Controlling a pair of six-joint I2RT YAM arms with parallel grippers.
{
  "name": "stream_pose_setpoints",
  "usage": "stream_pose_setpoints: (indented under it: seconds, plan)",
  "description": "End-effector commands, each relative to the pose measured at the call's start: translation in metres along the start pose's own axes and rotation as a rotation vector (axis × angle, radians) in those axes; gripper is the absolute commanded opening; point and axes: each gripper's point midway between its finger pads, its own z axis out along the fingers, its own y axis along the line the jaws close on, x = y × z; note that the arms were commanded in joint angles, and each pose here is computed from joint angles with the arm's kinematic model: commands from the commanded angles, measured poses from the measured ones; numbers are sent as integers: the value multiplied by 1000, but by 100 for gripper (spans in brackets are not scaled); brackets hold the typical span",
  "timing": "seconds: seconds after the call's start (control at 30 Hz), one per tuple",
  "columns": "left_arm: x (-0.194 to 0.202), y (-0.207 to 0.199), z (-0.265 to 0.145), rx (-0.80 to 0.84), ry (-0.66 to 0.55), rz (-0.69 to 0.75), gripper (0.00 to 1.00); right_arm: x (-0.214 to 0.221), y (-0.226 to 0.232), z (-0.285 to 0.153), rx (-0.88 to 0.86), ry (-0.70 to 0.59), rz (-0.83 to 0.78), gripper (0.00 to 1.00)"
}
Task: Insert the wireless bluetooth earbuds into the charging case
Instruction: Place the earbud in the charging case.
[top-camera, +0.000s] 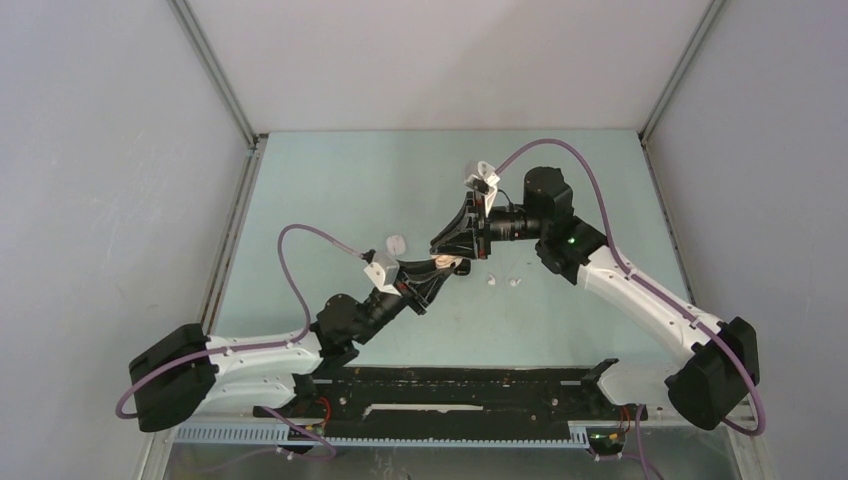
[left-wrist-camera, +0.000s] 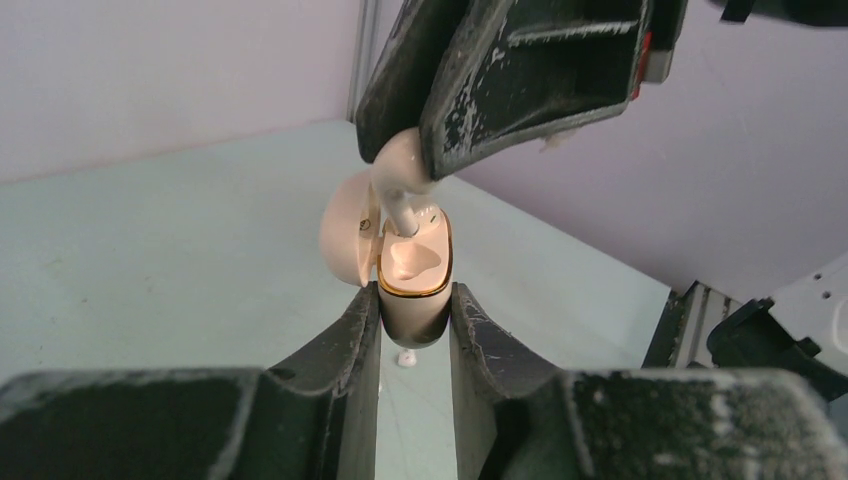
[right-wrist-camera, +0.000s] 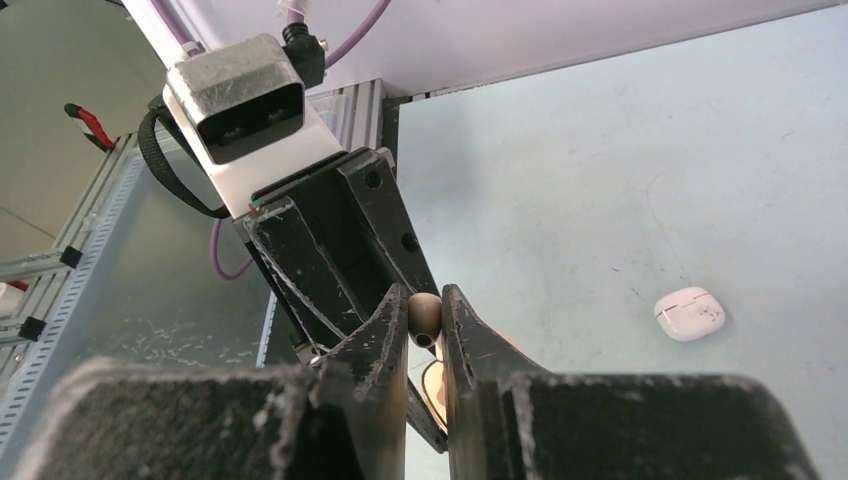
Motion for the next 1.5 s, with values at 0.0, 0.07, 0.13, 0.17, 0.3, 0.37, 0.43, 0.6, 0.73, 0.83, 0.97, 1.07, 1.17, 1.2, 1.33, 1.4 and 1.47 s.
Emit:
stream_pose_setpoints:
  seconds: [0.0,0.07,0.13,0.17,0.3,0.37,0.43,0.6,0.73,0.83,0.97,1.07,1.17,1.2,1.33,1.4,1.47]
  plan:
    - [-36,-7,6,13,-139,-59,0,-21,9,-1,-28,-68,-51,0]
    - [-37,-7,5,15,-145,-65,0,-21,8,-1,-27,-68,-49,0]
    - [-38,-8,5,16,-153,-71,0,-20,7,-1,-25,-67,-48,0]
    - [-39,-8,5,18,-155,-73,0,-20,7,-1,-24,-67,-49,0]
    - [-39,-8,4,17,-161,-78,0,-17,6,0,-24,-66,-45,0]
    - [-40,-8,3,18,-166,-78,0,-16,6,0,-25,-64,-41,0]
    - [-40,-8,2,18,-168,-79,0,-14,5,1,-27,-61,-39,0]
    - [-42,-7,0,18,-180,-82,0,-13,4,2,-23,-60,-40,0]
    - [-42,-6,0,16,-188,-86,0,-12,4,3,-29,-66,-25,0]
    - [-43,-6,0,13,-195,-90,0,-11,7,5,-41,-67,-21,0]
    - [-45,-6,0,11,-203,-96,0,-8,8,7,-47,-59,-22,0]
    - [-45,-4,-1,2,-207,-101,0,-5,8,8,-48,-52,-20,0]
    - [-45,-2,-1,-6,-208,-103,0,-6,8,7,-48,-53,-27,0]
    - [-45,-2,-2,-6,-208,-104,0,-6,8,6,-47,-55,-30,0]
    - [-46,-2,-2,-7,-212,-109,0,-6,5,5,-37,-59,-40,0]
    - [-46,-2,-3,-7,-215,-109,0,-5,4,5,-32,-57,-38,0]
    - [-46,-2,-3,-8,-217,-111,0,-4,3,5,-27,-55,-35,0]
